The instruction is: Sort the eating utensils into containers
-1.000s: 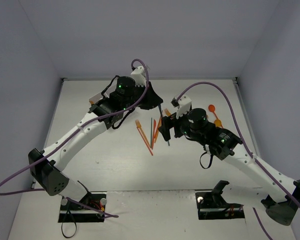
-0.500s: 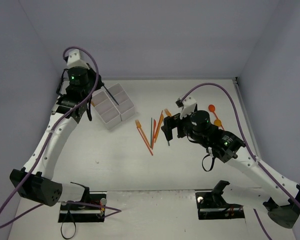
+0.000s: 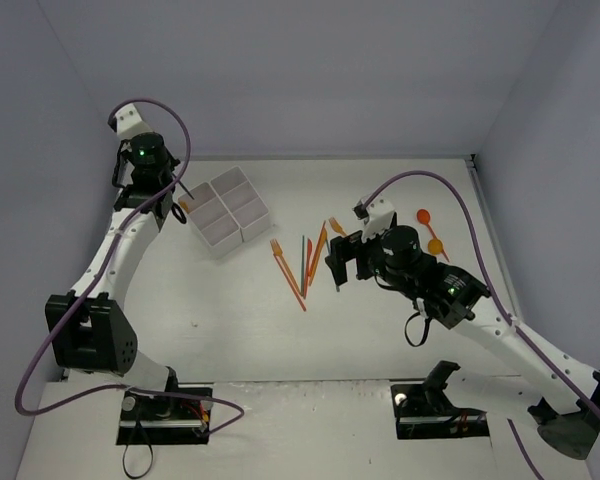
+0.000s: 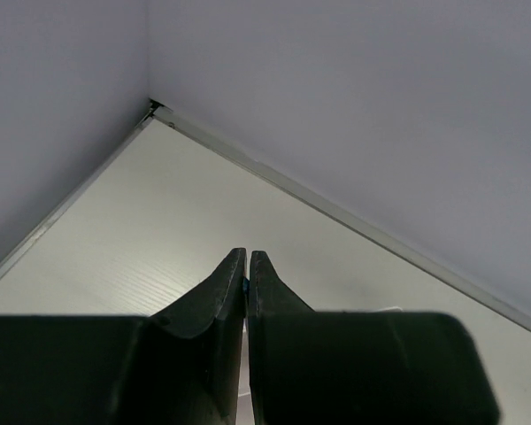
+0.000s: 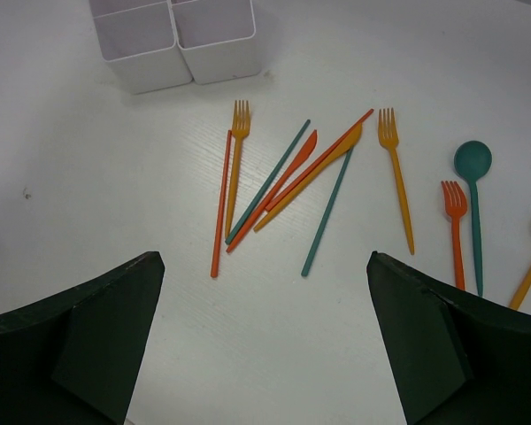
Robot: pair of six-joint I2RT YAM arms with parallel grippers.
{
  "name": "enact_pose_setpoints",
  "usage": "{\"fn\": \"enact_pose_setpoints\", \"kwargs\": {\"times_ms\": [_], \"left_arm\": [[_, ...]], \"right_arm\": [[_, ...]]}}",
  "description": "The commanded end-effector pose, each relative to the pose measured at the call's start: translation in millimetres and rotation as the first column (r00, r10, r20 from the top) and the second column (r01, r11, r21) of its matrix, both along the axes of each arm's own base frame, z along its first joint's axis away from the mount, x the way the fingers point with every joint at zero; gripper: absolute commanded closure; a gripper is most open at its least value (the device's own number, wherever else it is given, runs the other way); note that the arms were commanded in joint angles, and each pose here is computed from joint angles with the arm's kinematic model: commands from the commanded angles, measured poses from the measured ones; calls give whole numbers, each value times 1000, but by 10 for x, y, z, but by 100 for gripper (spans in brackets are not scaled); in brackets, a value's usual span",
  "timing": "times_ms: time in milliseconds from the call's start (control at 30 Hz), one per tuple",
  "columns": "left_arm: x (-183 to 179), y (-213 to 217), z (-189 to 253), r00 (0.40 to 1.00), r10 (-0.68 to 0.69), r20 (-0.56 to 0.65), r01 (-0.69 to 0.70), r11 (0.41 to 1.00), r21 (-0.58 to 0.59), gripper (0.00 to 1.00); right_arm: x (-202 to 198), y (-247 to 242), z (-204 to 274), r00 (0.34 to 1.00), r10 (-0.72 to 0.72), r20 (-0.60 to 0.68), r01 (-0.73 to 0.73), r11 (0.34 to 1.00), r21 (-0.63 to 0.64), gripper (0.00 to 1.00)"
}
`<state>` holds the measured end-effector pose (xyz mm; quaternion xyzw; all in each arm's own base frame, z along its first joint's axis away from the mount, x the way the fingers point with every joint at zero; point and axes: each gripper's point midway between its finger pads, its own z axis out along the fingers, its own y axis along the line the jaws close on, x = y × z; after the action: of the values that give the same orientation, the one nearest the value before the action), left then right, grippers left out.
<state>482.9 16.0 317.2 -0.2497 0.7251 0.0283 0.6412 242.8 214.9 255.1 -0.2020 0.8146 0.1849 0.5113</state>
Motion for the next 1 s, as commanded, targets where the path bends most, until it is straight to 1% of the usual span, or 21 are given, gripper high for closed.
{"fn": "enact_pose_setpoints", "kwargs": {"times_ms": [0, 100, 300, 400, 567, 667, 733, 800, 867, 933, 967], "left_arm": [[138, 54, 328, 992, 12, 127, -16, 999, 31, 100], [175, 26, 146, 996, -2, 92, -1, 1000, 31, 100], [108, 8, -145, 999, -11, 39, 10, 1000, 21, 88], [70, -6, -265, 1000, -21, 15, 21, 1000, 19, 86], [12, -45, -322, 999, -45, 5, 45, 999, 10, 81], [-60, -59, -238, 998, -59, 20, 58, 998, 14, 73], [-147, -54, -134, 997, -66, 34, 65, 998, 27, 62], [-230, -47, -58, 997, -71, 31, 70, 997, 39, 54], [-326, -42, 115, 996, -78, 36, 76, 996, 48, 46], [-481, -41, 140, 995, -95, -20, 96, 994, 61, 43], [-545, -60, 249, 994, -108, -14, 108, 992, 62, 42]], "right_arm": [[30, -14, 106, 999, -36, 32, 34, 998, 49, 2], [41, -21, 58, 999, -44, 23, 43, 998, 42, 2], [111, -27, -94, 996, -87, -9, 87, 996, 12, 3], [137, -23, -157, 994, -106, -26, 106, 994, 6, 3], [195, -12, -304, 986, -153, -65, 153, 988, -10, 5], [248, 6, -408, 975, -199, -102, 199, 980, -11, 9], [283, 33, -492, 965, -228, -131, 228, 974, -15, 12], [324, 80, -639, 950, -258, -178, 257, 966, -28, 15], [356, 112, -754, 935, -283, -215, 282, 959, -39, 20], [393, 150, -942, 919, -305, -251, 295, 952, -78, 23], [417, 177, -969, 912, -316, -262, 307, 949, -77, 25]]}}
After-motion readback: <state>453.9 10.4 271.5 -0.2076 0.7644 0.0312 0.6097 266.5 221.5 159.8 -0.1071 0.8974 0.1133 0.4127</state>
